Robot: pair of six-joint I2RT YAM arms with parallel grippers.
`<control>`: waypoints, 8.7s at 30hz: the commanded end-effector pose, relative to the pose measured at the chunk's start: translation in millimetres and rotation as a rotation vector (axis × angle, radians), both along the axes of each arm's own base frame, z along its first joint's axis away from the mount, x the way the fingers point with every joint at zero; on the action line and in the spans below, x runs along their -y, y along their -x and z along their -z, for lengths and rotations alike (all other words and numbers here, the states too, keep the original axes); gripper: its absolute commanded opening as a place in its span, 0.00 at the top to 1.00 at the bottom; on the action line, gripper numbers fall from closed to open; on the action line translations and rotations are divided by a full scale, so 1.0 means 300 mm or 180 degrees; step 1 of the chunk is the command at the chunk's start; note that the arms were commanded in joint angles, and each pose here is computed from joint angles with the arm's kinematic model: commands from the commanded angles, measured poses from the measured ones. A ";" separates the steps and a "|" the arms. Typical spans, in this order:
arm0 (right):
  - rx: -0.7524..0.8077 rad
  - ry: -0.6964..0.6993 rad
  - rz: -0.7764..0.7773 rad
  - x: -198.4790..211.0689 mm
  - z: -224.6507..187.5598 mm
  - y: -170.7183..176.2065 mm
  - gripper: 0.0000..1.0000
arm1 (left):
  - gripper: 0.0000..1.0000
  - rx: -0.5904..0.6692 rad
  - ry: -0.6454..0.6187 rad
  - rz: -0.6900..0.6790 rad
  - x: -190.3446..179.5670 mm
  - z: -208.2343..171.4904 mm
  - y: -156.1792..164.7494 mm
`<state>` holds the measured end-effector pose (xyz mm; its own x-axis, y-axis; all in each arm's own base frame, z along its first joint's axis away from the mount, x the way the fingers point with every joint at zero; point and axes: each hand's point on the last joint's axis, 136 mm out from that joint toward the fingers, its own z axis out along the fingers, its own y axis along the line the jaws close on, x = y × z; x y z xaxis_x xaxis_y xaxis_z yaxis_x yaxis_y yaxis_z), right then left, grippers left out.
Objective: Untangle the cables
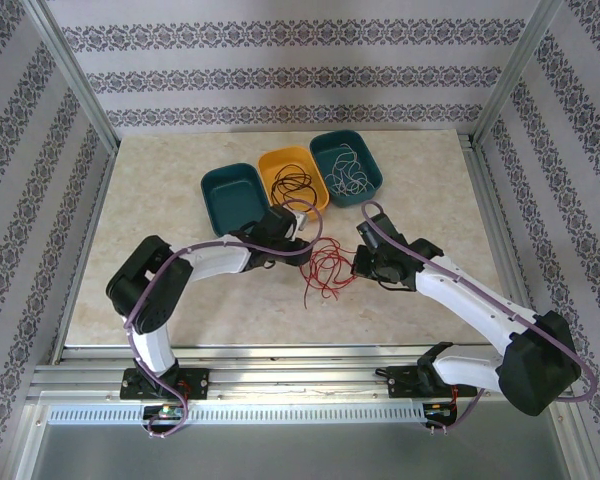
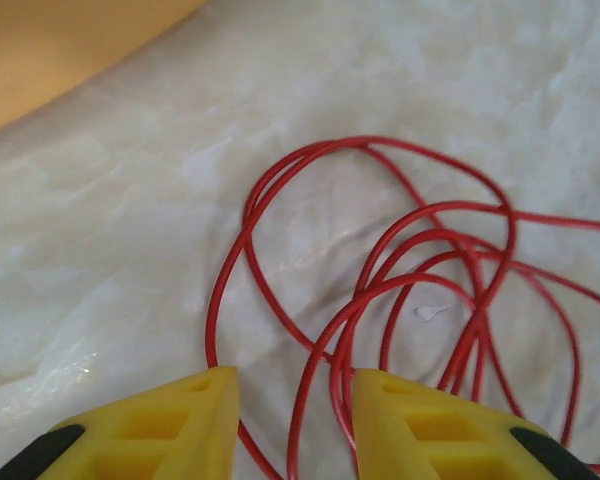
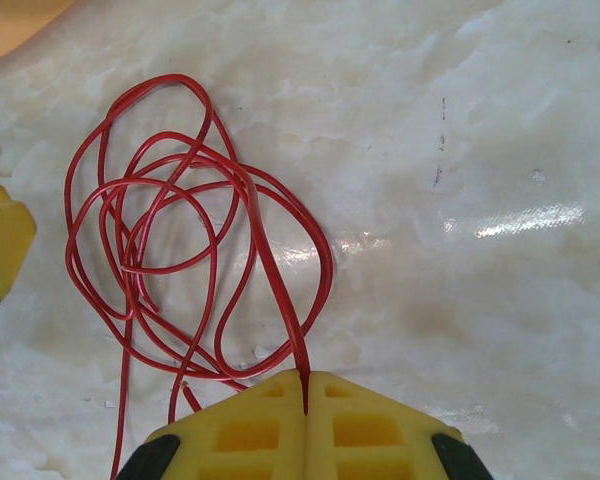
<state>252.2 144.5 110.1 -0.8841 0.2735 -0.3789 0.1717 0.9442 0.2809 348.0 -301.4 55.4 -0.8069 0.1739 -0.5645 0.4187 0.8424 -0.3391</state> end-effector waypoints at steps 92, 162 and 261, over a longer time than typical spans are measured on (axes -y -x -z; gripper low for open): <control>0.0108 0.0389 0.0632 0.328 -0.036 0.068 1.00 | 1.00 0.2574 -0.0173 -0.1215 -0.631 -0.971 -0.012; 0.0186 0.0217 0.0649 0.291 -0.039 0.025 0.99 | 0.34 0.0585 -0.0589 -0.1281 -0.738 -0.405 -0.414; 0.1577 -0.0496 -0.0948 -0.103 -0.490 -0.072 0.48 | 1.00 0.1733 0.0763 -0.1834 -0.647 -0.630 -0.294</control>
